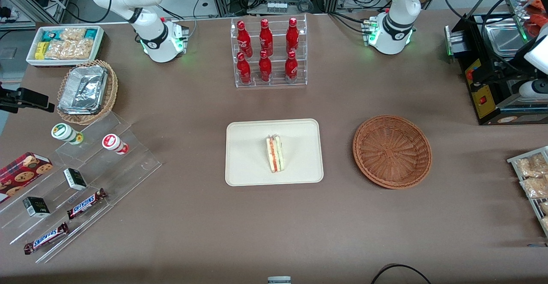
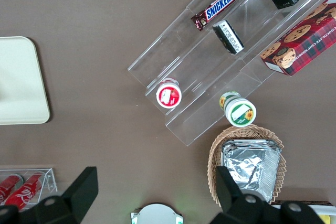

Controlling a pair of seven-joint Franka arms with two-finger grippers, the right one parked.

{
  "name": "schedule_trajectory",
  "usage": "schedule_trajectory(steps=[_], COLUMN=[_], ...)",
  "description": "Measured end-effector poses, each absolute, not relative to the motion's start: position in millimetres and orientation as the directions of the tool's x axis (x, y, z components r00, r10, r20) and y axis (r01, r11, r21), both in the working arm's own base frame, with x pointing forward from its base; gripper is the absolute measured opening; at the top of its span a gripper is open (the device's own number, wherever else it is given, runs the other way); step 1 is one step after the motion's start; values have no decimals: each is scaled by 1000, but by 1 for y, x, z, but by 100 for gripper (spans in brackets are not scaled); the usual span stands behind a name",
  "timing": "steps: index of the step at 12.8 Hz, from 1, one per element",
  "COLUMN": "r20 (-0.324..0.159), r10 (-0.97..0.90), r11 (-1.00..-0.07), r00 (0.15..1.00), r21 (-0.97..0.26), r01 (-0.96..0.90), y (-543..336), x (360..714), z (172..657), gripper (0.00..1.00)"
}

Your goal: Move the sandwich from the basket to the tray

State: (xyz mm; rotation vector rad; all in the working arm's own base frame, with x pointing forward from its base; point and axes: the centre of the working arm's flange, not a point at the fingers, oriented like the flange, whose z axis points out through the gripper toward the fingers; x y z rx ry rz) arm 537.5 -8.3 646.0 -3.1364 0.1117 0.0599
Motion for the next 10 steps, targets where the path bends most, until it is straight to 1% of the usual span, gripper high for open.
schedule_trajectory(steps=[4, 10], r20=[-26, -46], r10=[-71, -38], r11=[-997, -999], r00=[997, 998], r21=[-2, -2], r01=[-71, -38], y=[-8, -8], x=[544, 550], z=[650, 639], gripper=[100, 100])
